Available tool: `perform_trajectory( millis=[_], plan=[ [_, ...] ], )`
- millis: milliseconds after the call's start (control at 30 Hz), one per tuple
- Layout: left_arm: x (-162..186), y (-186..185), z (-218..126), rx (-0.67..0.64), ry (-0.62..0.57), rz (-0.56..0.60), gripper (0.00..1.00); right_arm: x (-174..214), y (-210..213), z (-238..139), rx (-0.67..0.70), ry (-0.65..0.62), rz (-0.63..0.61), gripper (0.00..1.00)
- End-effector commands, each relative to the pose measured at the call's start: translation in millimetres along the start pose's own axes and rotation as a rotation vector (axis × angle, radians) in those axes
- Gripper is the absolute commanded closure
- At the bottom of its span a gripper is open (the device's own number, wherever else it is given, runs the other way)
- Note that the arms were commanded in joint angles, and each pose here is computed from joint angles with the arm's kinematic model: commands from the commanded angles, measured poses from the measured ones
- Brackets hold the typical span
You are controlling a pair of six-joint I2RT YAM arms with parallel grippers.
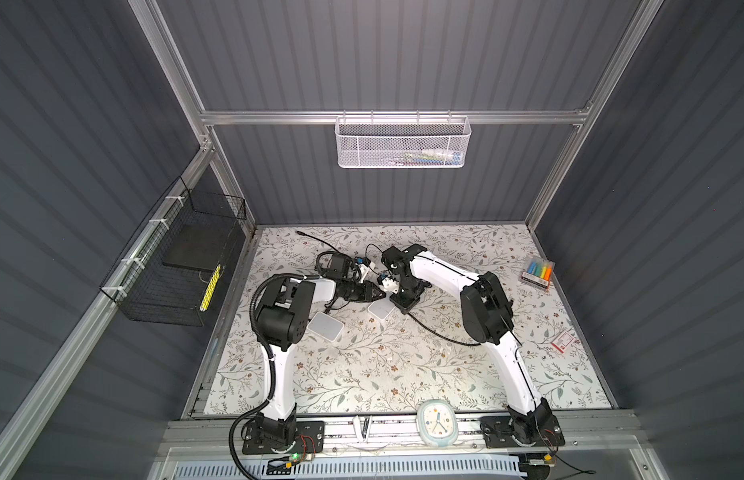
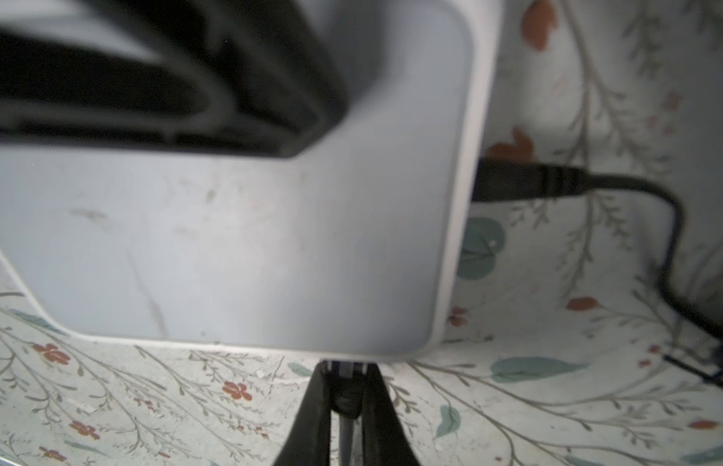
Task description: Insert the plug into the switch port
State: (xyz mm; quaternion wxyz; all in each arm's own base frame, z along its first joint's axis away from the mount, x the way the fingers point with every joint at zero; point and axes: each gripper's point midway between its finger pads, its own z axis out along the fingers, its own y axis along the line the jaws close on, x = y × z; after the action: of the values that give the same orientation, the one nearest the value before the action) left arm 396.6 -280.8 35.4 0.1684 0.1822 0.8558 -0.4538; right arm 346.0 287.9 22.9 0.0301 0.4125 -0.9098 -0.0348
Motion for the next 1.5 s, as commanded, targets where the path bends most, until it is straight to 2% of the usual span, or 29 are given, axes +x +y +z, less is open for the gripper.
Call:
perform_trajectory(
  millis=[0, 600, 1467],
  plan=[
    [37.0, -19.7, 22.0, 0.061, 0.122, -0.022, 0.68, -42.7, 11.1, -8.1, -0.029, -0.153, -0.024, 1.0],
    [47.9, -23.1, 32.7, 0.094, 0.13, -0.038, 0.7, -62.0, 8.2, -3.6, -0.033, -0.177, 0.017, 1.0],
    [58.5, -34.0, 45.5, 0.146, 0.142, -0.052, 0.72, -101.1, 4.1, -21.0, -0.03, -0.333, 0.037, 1.0]
  ],
)
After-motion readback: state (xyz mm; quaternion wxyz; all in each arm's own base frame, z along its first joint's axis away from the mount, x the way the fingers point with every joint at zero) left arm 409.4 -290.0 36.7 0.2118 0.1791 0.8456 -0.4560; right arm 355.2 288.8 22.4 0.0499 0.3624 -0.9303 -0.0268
